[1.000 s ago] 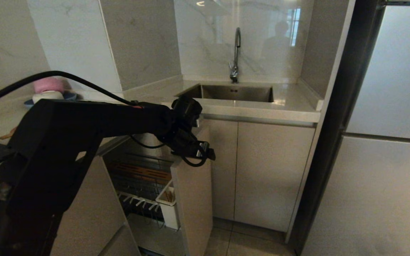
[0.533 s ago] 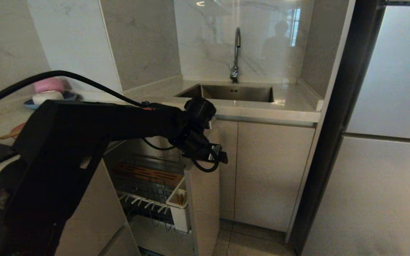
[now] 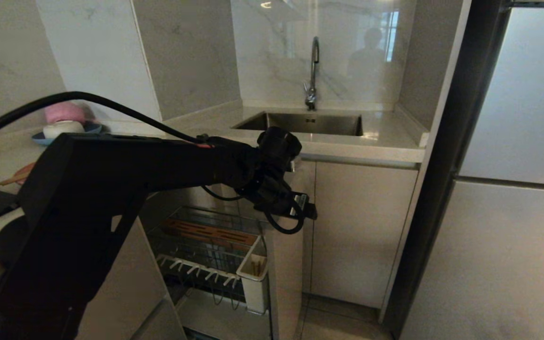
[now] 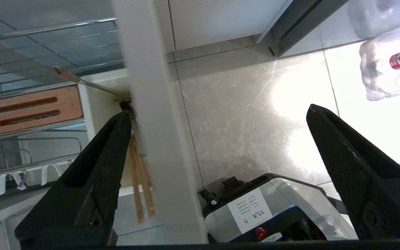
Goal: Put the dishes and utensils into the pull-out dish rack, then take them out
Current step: Open the cupboard, then pick up the bowl and place it in the cupboard
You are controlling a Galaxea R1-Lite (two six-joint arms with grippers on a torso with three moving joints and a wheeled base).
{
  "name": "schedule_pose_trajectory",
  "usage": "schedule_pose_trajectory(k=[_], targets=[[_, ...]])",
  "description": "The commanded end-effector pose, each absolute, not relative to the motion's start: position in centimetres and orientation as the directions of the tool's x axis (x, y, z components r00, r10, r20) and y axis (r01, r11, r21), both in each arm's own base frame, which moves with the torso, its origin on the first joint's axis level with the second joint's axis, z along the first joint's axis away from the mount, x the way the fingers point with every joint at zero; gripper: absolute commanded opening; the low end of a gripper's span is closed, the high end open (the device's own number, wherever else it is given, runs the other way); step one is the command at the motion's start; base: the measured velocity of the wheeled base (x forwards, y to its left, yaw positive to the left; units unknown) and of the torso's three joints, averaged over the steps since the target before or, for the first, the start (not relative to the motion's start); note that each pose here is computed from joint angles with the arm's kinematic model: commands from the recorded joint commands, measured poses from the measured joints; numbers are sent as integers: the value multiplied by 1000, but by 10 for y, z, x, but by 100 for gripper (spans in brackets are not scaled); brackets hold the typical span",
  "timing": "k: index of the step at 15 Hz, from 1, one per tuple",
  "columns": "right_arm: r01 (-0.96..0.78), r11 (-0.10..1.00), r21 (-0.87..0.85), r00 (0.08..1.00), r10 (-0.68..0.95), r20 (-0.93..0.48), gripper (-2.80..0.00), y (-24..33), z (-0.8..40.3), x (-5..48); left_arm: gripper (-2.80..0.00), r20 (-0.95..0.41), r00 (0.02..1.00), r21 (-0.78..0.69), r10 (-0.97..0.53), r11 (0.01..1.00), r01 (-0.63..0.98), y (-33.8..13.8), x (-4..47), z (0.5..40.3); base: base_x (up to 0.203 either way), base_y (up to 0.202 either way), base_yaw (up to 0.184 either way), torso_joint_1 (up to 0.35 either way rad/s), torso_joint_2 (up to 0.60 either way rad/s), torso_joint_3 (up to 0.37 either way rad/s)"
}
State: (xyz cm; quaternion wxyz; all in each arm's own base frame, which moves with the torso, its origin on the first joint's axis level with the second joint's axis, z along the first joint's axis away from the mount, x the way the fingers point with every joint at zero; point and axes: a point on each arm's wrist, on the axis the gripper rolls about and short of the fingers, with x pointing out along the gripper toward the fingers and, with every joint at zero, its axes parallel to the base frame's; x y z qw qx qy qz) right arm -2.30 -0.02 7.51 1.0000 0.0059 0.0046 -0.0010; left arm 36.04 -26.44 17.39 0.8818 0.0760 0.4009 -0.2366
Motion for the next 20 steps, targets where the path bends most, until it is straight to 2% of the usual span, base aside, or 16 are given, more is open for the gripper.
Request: schedule_pose_trajectory(k=[1,6,12,20], targets=[[2,1000,11,1000,-2,-11,-280,0,75,-23,0,-743,568,-53,-353,878,476,-264,359,175,0,0,0,0,0,0],[2,1000,12,1000,-2,-10,-280,0,75,-23,0,-728,598,-54,-337,897,440,-252,359,188,0,0,0,0,0,0],[2,1000,12,1000,-2,-10,-280,0,75,-23,0,-604,731,-29,-318,925,378,-218,329,261,0,0,0,0,0,0],[2,1000,12,1000,-2,-9,-280,0,75,-23,0,-424,865,-37,-268,960,279,-147,250,343,0,0,0,0,0,0]])
